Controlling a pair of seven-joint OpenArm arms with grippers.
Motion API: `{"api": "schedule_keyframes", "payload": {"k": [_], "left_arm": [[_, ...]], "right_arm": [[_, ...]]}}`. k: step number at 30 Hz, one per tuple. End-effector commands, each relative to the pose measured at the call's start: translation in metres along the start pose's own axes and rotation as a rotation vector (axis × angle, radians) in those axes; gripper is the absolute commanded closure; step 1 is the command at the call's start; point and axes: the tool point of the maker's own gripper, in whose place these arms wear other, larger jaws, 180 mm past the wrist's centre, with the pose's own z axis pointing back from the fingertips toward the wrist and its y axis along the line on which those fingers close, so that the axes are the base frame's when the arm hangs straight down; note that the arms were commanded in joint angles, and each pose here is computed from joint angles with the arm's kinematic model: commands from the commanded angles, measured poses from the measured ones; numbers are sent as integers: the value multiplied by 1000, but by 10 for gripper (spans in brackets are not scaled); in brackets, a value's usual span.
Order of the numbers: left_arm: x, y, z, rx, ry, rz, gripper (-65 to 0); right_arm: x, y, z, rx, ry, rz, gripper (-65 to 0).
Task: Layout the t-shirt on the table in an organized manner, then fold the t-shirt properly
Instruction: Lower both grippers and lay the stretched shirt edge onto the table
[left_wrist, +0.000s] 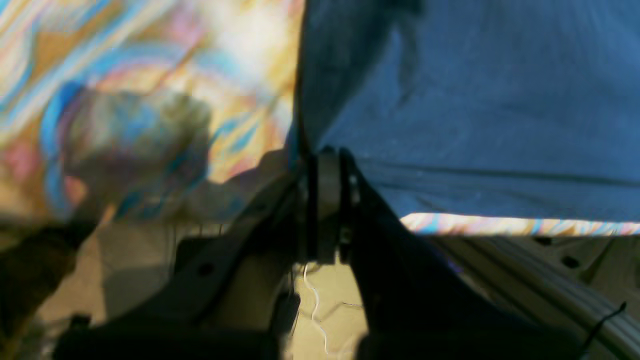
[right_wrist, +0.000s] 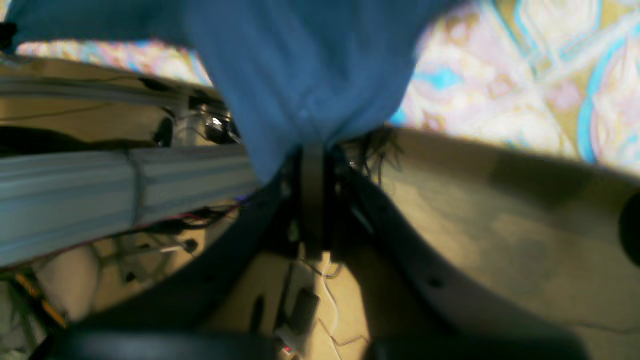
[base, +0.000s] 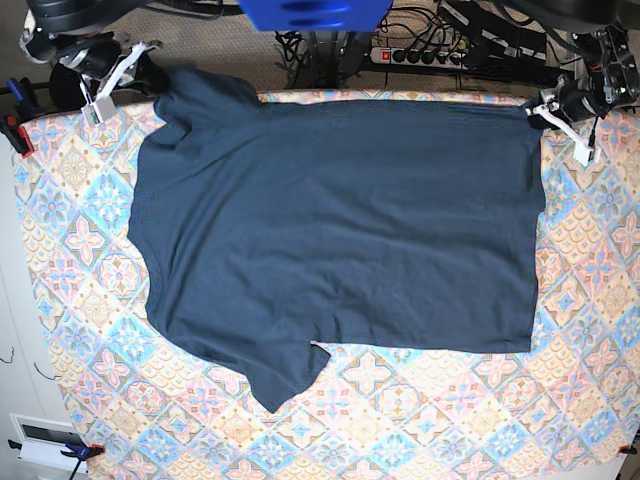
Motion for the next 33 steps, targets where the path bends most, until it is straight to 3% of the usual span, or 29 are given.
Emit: {"api": "schedule_keyframes", "payload": {"k": [1,6,12,26,33], "left_arm": [[12,2,13,11,-36,-35,0],[11,-15,26,-17,-55,-87,0],[42,-18,45,-82,-202,23,0],[128,-43,61,-176,-414,58,0],[154,-56,44,-111,-452,34,0]], "right_arm": [[4,1,7,4,-14,6,-7],[15,14,9,79,-73,-25,-7],[22,15,9,89,-99,-23,-7],[160,16,0,117,-430,172,-7],[187,-7,-12,112,-477,120,-7]]}}
